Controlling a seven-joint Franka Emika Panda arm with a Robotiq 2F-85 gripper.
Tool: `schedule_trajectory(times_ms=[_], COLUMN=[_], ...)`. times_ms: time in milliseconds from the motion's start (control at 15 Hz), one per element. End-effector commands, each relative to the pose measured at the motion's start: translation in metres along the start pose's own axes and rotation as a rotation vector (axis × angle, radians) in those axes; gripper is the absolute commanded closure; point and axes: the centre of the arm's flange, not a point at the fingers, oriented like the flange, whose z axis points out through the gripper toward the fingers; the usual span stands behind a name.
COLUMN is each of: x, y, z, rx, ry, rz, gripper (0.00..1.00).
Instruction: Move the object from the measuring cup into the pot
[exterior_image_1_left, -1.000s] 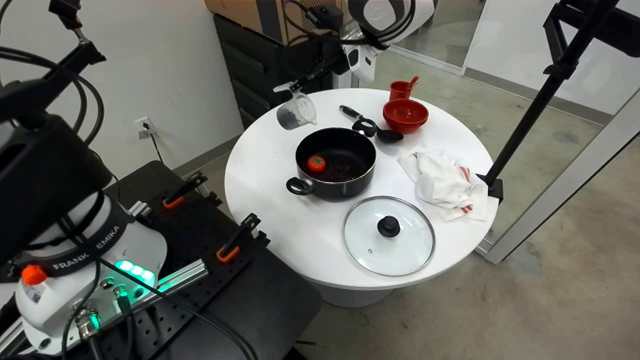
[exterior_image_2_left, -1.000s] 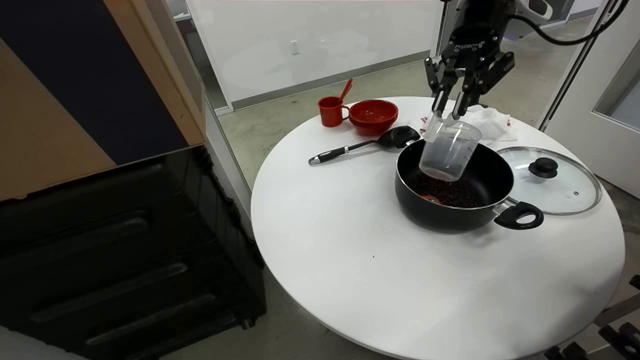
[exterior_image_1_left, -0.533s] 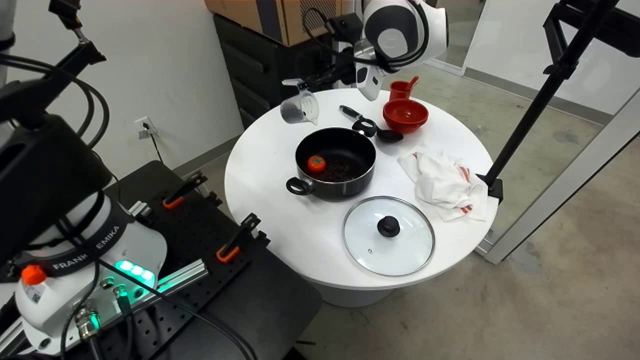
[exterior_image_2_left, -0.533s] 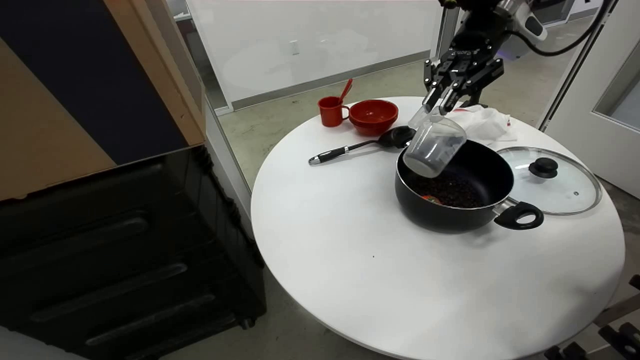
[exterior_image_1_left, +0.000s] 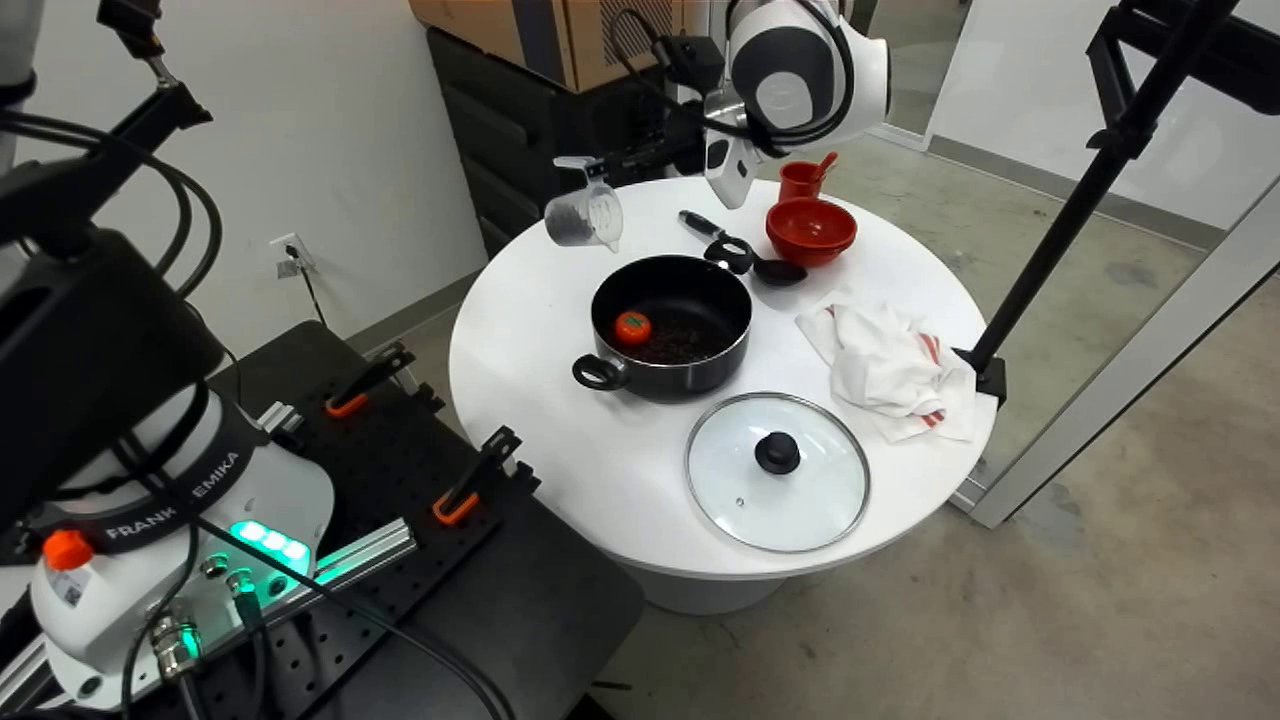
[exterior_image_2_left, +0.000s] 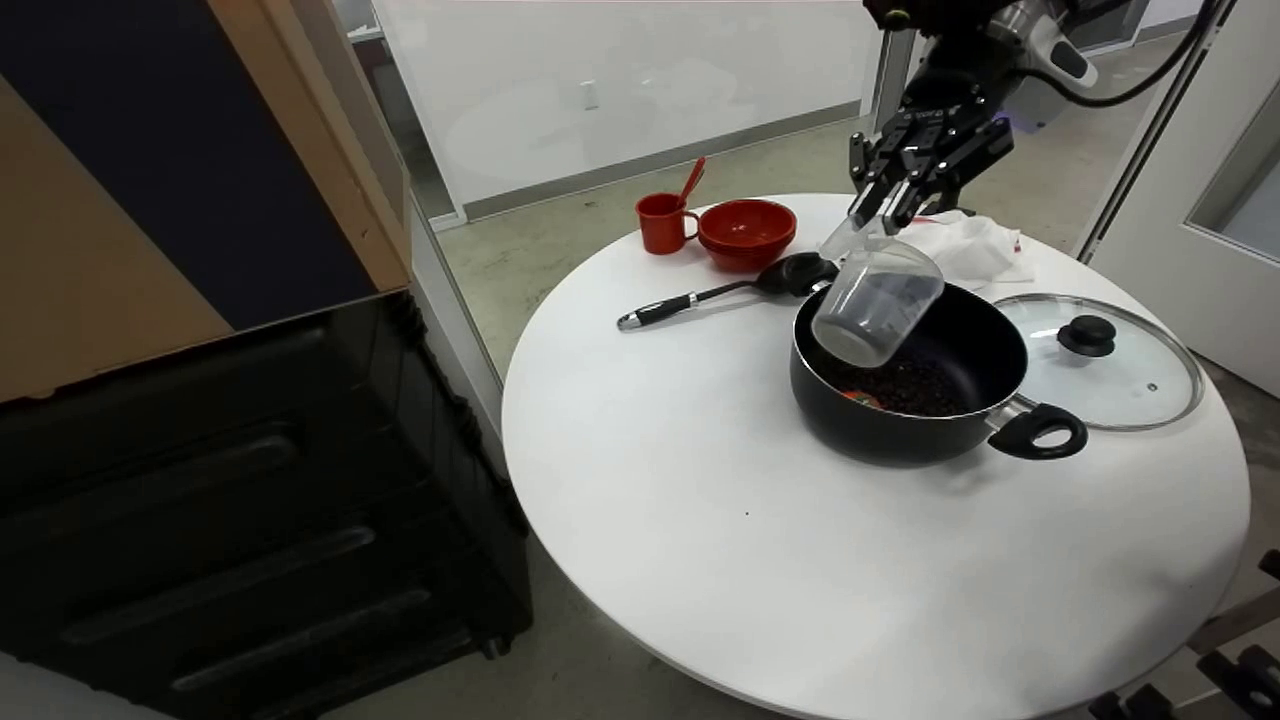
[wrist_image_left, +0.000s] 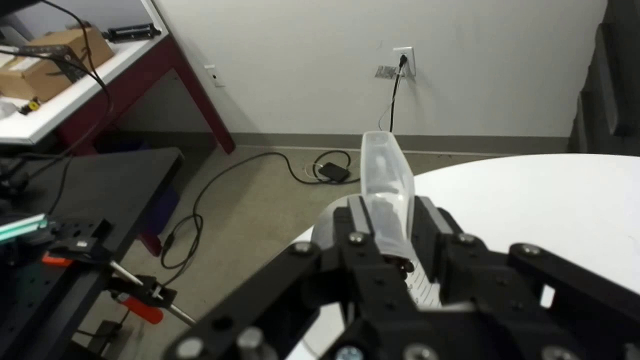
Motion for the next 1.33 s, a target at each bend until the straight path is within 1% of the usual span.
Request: schedule_trajectory(times_ms=[0, 333, 533, 667, 800, 1000, 1133, 1267], x=[0.005, 0.02, 0.028, 0.033, 0.036, 0.042, 0.05, 0.06], y=[-0.022, -0.048, -0.056, -0.057, -0.057, -0.058, -0.06, -0.059], z=[-0.015, -0.052, -0.069, -0.071, -0.068, -0.06, -0.058, -0.053], rx=[0.017, 0.151, 0.198, 0.192, 0.168, 0.124, 0.114, 0.057], ry=[-0.111, -0.205, -0.264, -0.273, -0.291, -0.292, -0.306, -0.327], rz=[0.095, 0.172, 0.208, 0.227, 0.249, 0.31, 0.348, 0.382], gripper=[0.93, 0.93, 0.93, 0.93, 0.93, 0.93, 0.93, 0.93])
